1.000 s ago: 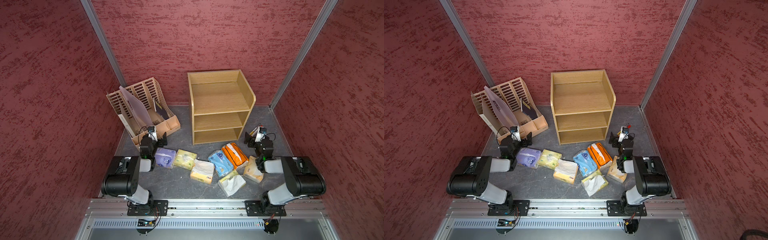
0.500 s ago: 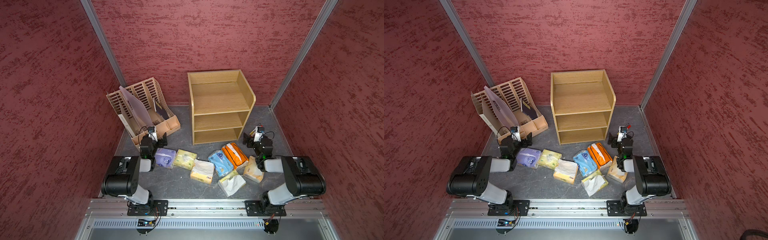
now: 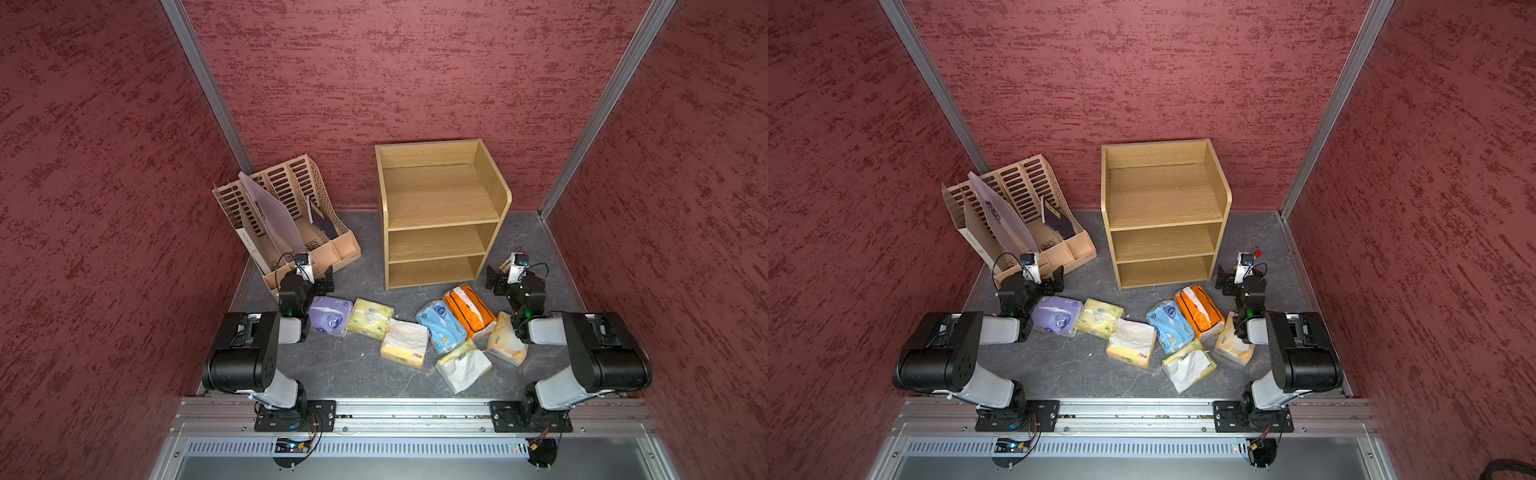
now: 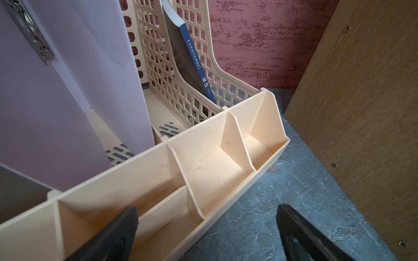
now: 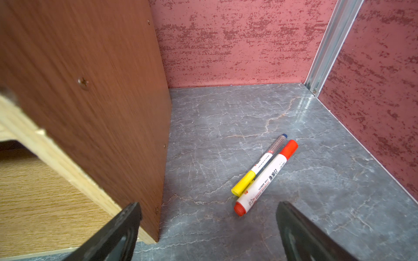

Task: Remove the tissue boxes from the shelf
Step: Reset both arms

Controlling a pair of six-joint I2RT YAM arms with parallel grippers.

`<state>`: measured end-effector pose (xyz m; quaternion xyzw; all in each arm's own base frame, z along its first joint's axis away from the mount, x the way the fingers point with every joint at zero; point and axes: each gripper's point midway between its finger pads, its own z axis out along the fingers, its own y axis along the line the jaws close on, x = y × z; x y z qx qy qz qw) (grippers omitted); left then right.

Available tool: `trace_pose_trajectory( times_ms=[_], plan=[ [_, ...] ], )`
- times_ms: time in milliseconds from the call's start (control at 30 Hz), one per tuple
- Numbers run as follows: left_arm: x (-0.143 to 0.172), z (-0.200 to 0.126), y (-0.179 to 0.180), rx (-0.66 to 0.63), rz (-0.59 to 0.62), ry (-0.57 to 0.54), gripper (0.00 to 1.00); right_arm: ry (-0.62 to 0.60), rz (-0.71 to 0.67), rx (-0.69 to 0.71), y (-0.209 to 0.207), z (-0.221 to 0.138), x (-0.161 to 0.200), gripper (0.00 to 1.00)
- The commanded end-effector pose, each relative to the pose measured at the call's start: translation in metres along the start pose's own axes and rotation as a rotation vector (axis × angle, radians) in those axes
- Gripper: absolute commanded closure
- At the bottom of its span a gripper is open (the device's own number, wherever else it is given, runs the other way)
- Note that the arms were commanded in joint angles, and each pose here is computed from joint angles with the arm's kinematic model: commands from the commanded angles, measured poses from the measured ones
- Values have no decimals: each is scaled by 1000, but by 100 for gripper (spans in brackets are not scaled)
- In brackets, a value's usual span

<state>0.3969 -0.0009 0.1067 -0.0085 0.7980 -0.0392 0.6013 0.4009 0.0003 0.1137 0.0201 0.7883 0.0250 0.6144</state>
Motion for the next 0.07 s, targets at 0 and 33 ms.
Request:
trace_pose_trajectory(
  times_ms=[0,33],
  plan=[
    [-8,2,1,8,-8,-18,0,-4,-7,-19,3,2,-3,2],
    [-8,2,0,9,-9,-18,0,-5,-9,-19,3,2,-4,2]
  ],
)
